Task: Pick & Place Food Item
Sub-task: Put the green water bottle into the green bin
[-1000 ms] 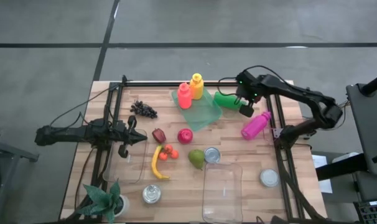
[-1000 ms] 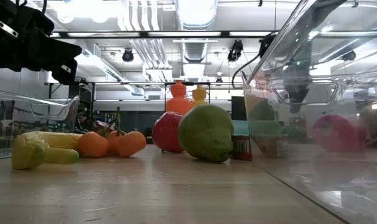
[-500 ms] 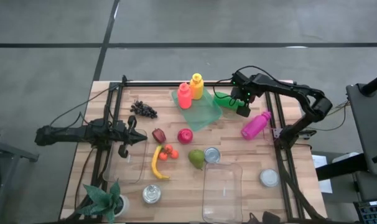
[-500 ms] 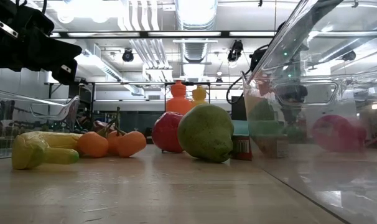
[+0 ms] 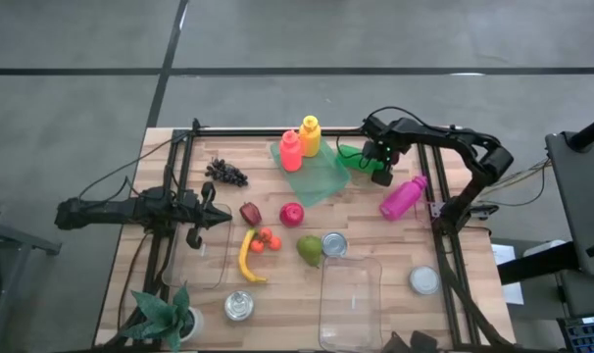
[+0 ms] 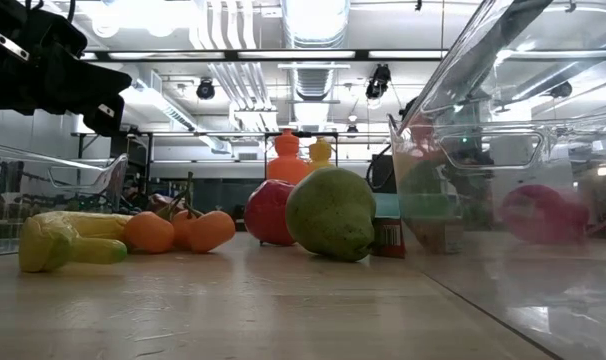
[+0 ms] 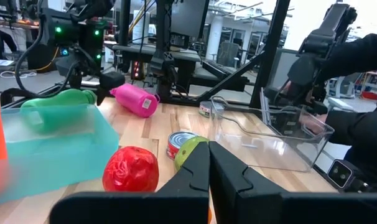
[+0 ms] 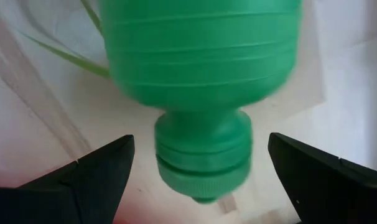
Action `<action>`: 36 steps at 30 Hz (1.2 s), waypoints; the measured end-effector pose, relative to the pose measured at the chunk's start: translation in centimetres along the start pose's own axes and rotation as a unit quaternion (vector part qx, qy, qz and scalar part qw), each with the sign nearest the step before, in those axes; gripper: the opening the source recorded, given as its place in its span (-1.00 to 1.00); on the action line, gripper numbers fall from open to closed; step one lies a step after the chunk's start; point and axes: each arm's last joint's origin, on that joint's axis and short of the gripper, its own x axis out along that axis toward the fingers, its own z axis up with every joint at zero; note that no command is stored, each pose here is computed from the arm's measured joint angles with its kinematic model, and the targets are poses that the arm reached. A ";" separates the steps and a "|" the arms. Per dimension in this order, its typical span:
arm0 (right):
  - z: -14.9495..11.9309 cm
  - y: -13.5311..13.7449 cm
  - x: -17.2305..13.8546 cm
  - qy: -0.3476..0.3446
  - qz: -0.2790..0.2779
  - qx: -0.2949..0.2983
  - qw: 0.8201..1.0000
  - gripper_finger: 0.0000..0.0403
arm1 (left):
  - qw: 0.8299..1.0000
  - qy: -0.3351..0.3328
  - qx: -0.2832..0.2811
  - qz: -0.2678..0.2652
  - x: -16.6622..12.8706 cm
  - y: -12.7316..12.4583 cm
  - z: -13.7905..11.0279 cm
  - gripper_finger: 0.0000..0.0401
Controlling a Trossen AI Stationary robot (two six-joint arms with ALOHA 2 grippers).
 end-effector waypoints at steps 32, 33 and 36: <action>0.3 -0.4 1.1 0.005 0.002 -0.007 1.000 0.83 | 1.000 0.000 0.000 0.000 0.0 0.0 0.0 -1.00; 0.3 -0.4 1.1 0.005 0.002 -0.007 1.000 0.83 | 1.000 0.000 0.000 0.000 0.0 0.0 0.0 -1.00; 0.3 -0.4 1.1 0.004 0.002 -0.006 1.000 0.83 | 1.000 0.000 0.000 0.000 0.0 0.0 0.0 -1.00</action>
